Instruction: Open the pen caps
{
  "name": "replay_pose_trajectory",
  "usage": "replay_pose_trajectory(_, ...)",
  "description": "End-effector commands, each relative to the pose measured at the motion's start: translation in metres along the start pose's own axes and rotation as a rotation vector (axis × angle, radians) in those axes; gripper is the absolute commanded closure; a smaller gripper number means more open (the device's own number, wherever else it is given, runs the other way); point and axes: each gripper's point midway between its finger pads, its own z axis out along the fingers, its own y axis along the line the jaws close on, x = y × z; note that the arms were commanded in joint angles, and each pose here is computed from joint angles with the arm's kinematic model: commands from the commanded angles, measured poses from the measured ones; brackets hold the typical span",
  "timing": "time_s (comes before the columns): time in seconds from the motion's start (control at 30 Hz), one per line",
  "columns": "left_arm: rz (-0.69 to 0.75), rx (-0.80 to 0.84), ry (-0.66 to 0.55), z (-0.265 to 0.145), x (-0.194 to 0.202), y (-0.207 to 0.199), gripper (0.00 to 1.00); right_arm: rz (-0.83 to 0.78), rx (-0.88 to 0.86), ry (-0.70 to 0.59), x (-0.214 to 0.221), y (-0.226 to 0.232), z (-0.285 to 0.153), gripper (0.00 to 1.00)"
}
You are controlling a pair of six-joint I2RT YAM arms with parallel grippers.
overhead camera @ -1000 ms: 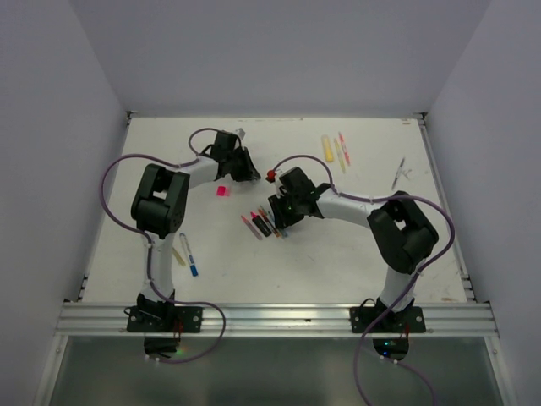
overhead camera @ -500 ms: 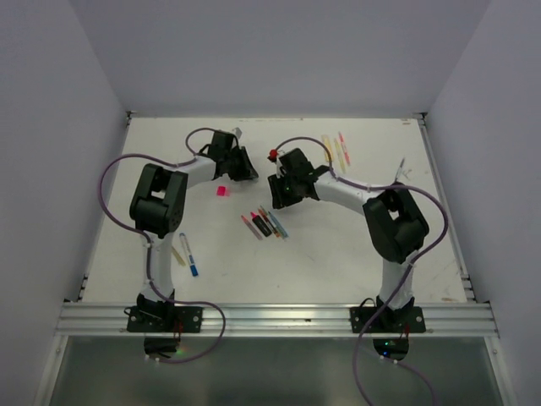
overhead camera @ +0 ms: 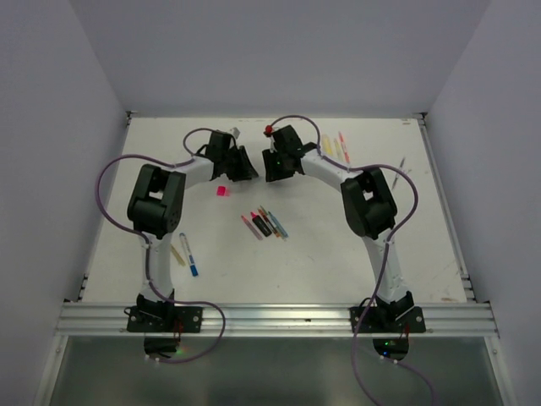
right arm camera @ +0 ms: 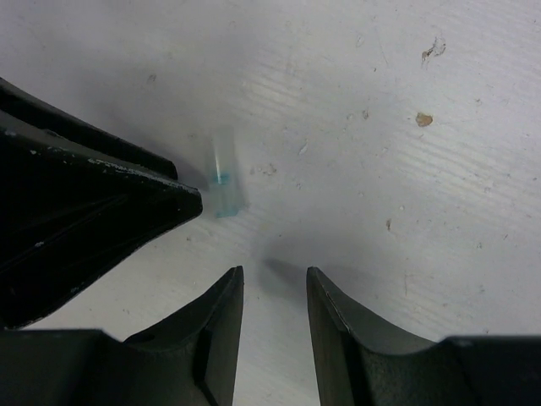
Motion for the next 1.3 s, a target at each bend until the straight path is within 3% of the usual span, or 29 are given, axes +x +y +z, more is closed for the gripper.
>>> replay_pose_trajectory(0.0, 0.016, -0.035, -0.016, -0.012, -0.004, 0.014, 0.64, -0.011, -0.014, -0.023, -0.013, 0.005, -0.004, 0.6)
replay_pose_trajectory(0.4, 0.053, 0.047, -0.131, -0.05, -0.039, -0.019, 0.59, -0.039, -0.061, -0.034, -0.026, 0.0, 0.017, 0.6)
replay_pose_trajectory(0.63, 0.099, 0.099, -0.294, -0.115, -0.065, -0.055, 0.57, -0.088, -0.012, -0.127, -0.052, -0.006, -0.011, 0.6)
replay_pose_trajectory(0.87, 0.099, 0.074, -0.331, -0.151, -0.061, -0.059, 0.56, -0.045, 0.039, -0.149, -0.063, -0.024, -0.027, 0.6)
replay_pose_trajectory(1.1, 0.065, -0.009, -0.334, -0.166, -0.036, -0.034, 0.56, 0.121, 0.165, -0.184, -0.076, -0.095, -0.05, 0.6)
replay_pose_trajectory(1.27, 0.034, 0.05, -0.352, -0.173, -0.029, -0.042, 0.56, 0.133, 0.387, -0.216, -0.091, -0.167, -0.077, 0.6)
